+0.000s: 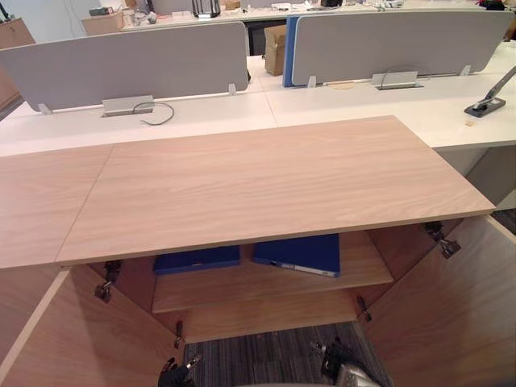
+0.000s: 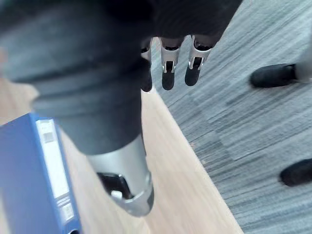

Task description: Walk over to the cabinet, pick up the folder, carry it to the office cabinet, place the folder inside the office cabinet, then close the office cabinet door

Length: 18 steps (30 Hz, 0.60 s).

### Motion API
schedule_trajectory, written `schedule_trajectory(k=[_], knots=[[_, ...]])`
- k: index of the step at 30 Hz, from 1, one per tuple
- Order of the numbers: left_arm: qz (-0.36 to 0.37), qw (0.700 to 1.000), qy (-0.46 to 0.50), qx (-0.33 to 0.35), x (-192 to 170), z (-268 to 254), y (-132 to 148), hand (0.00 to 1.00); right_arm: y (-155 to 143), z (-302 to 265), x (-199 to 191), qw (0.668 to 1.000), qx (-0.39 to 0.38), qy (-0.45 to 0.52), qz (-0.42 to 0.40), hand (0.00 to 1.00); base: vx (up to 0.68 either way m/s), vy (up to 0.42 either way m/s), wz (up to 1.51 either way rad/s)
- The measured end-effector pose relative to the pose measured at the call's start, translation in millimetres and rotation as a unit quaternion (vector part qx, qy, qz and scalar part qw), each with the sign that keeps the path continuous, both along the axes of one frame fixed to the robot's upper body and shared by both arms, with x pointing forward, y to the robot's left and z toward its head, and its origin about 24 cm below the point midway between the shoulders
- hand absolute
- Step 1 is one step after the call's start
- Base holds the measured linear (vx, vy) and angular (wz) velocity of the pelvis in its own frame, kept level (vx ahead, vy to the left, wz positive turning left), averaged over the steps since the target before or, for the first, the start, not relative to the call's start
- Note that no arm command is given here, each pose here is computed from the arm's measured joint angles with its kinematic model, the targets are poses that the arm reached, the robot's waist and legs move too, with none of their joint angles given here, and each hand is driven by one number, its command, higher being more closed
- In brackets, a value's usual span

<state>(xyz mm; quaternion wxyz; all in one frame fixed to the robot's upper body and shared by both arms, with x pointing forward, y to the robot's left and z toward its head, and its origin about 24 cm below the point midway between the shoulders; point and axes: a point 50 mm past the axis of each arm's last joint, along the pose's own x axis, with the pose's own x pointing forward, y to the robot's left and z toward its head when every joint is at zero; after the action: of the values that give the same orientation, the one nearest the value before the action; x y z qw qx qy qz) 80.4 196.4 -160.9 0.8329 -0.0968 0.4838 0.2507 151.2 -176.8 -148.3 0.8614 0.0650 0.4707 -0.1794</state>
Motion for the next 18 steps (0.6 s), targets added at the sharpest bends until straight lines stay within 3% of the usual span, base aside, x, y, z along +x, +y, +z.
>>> schedule_trajectory(k=[5, 7, 10, 14, 18], knots=[[-0.026, 0.999, -0.021, 0.016, 9.7, 4.4, 1.4, 0.0, 2.7, 54.1, 84.4, 0.977, -0.093, -0.153, 0.116, 0.0, -0.08, 0.017, -0.21], [-0.033, 0.998, -0.054, 0.026, 27.9, 11.0, 1.2, 0.0, 4.4, 102.1, 135.7, 0.943, -0.15, -0.252, 0.157, 0.0, -0.18, 0.051, -0.05], [-0.025, 0.996, -0.082, 0.032, 42.9, 17.2, -2.1, 0.0, 14.9, 151.2, 174.7, 0.891, -0.212, -0.331, 0.227, 0.0, -0.22, 0.051, -0.03], [0.005, 0.994, -0.106, 0.036, 51.7, 22.8, 1.3, 0.0, 50.1, 170.4, 187.6, 0.831, -0.258, -0.36, 0.337, 0.0, -0.22, 0.019, -0.22], [0.07, 0.991, -0.105, 0.037, 47.5, 23.1, 12.7, 0.0, 66.8, 185.9, 191.9, 0.775, -0.3, -0.38, 0.407, 0.0, -0.17, -0.015, -0.17]])
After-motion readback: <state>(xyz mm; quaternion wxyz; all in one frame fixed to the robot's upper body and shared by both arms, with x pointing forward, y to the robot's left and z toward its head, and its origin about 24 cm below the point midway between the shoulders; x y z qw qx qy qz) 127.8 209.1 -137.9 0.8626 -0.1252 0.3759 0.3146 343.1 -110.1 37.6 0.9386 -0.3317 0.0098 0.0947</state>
